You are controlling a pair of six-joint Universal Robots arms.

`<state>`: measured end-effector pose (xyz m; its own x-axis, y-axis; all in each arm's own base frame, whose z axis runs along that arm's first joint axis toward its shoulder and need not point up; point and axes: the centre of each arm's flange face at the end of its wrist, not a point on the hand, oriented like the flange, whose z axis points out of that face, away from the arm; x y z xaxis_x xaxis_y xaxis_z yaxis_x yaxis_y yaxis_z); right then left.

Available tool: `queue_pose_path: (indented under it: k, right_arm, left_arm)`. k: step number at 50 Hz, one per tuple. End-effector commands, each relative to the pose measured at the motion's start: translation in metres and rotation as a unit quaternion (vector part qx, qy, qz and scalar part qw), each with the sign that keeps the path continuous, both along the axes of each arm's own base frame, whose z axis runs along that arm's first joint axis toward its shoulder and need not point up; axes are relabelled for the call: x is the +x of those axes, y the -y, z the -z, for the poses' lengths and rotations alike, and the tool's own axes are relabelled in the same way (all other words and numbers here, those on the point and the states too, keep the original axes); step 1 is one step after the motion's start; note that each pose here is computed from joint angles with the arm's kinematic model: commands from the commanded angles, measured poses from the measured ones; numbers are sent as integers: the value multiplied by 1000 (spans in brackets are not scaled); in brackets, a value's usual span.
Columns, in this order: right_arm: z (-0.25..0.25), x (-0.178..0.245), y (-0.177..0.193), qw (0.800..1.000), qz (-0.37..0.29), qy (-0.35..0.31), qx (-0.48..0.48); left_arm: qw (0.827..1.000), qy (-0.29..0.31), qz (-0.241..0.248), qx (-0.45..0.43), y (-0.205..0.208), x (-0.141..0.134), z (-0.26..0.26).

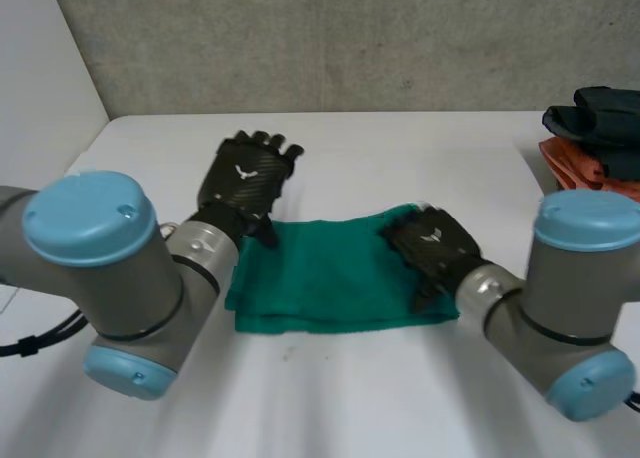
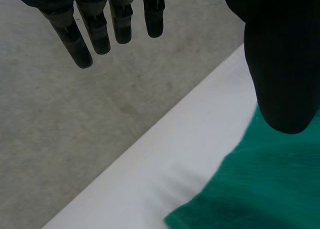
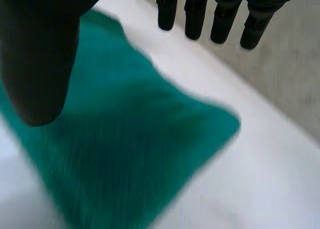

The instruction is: Fold the laundry.

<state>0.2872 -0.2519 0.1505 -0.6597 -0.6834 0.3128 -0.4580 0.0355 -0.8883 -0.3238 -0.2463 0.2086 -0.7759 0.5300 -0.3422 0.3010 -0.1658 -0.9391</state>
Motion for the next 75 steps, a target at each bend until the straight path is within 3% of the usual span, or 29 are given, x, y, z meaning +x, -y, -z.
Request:
queue_pose_path:
  k: [1, 6, 10, 14, 19, 22, 27, 33, 36, 41, 46, 52, 58, 65, 69, 74, 75]
  right_arm:
    - [28, -38, 20, 994, 50, -99, 10]
    - [-3, -22, 43, 989, 71, -76, -108]
    - [-47, 21, 26, 985, 19, -8, -173]
    - [-56, 64, -11, 981, -71, 33, -179]
    - [-2, 111, -77, 965, -234, 25, -119]
    - [12, 119, -90, 959, -266, 19, -99]
    - [7, 109, -74, 976, -205, 14, -67]
    - [-52, 75, -21, 989, -79, 107, -57]
    - [-64, 50, 4, 990, -18, 139, 4]
    - [-33, 54, 15, 989, 1, 113, 100]
    - [-6, 62, 21, 981, -2, 87, 172]
    - [18, 66, 25, 976, 4, 46, 211]
    - [12, 62, 26, 984, 6, -2, 176]
    - [-21, 54, 27, 996, 31, -23, 76]
    - [-38, 55, 8, 1000, 12, -20, 9]
    - [-36, 58, -41, 997, -43, -28, -59]
    - [-31, 58, -45, 997, -47, -29, -60]
  left_arm:
    - [1000, 5, 5, 8, -5, -1, 5]
    - [1000, -3, -2, -4, -4, 4, -8]
    - [999, -14, -34, -19, 4, 21, -25]
    - [998, -21, -55, -30, 7, 35, -36]
    - [997, -23, -74, -30, 10, 45, -37]
    - [995, -38, -94, -21, 14, 51, -35]
    - [993, -64, -102, -9, 17, 52, -37]
    - [993, -81, -85, 0, 18, 40, -36]
    - [995, -88, -33, 18, 1, 5, -27]
    - [996, -47, -22, 79, -6, -9, 7]
    - [982, 33, -67, 175, -10, 1, 54]
    - [968, 77, -107, 214, -14, 15, 68]
    - [966, 86, -108, 220, -14, 21, 67]
    - [983, 24, -97, 156, -3, 17, 7]
    - [990, -17, -79, 115, 6, 20, -31]
    - [996, -57, 3, 75, 6, 16, -73]
    - [995, -63, 43, 69, 2, 13, -81]
